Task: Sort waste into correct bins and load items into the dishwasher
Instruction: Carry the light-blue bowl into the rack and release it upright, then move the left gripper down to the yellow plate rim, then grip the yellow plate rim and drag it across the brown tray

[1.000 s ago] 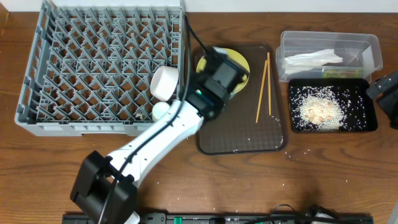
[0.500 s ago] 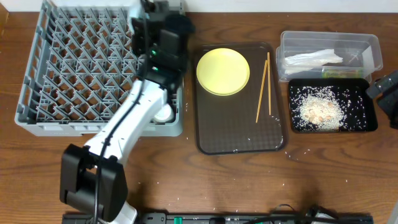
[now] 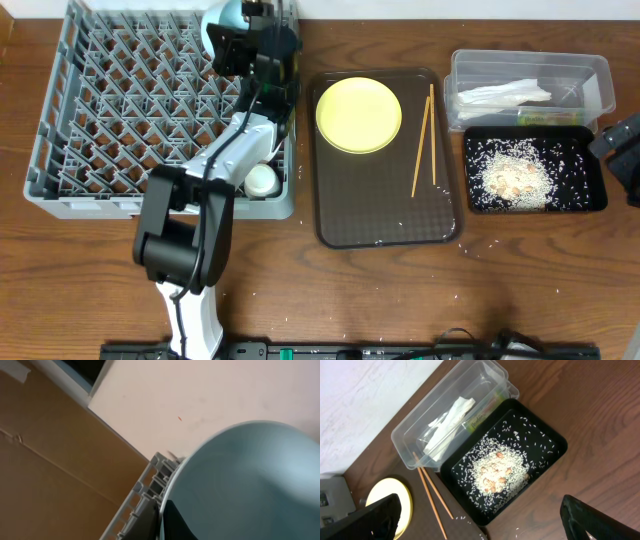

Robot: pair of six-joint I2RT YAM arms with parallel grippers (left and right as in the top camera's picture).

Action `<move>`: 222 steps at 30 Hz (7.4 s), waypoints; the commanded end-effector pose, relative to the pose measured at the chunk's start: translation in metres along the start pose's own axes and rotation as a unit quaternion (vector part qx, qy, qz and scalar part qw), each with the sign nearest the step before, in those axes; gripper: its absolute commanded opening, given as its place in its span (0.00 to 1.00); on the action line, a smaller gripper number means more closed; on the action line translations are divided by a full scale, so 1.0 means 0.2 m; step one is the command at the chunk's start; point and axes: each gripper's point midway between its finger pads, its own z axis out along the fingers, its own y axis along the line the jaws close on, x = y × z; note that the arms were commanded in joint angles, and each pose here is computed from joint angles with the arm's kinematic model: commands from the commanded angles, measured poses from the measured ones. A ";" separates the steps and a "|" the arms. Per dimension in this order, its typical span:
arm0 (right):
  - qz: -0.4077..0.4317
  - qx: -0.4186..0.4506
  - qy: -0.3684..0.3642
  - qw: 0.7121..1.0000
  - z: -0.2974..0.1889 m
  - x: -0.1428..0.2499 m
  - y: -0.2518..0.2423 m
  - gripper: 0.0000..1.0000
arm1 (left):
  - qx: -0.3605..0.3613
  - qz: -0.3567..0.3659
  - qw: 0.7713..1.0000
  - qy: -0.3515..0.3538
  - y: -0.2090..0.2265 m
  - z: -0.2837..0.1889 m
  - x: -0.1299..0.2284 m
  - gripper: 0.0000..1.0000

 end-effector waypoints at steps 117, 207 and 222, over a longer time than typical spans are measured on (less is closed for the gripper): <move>0.009 0.002 -0.002 1.000 0.00 -0.01 -0.01 0.99 | 0.411 -0.281 0.782 0.375 -0.95 -1.18 0.50 0.41; 0.009 0.002 -0.002 1.000 0.00 -0.01 -0.01 0.99 | 0.441 -0.143 0.823 0.329 -0.77 -1.11 0.52 0.07; 0.009 0.002 -0.002 1.000 0.00 -0.01 -0.01 0.99 | 0.444 -0.111 0.875 0.159 -0.36 -1.04 0.11 0.08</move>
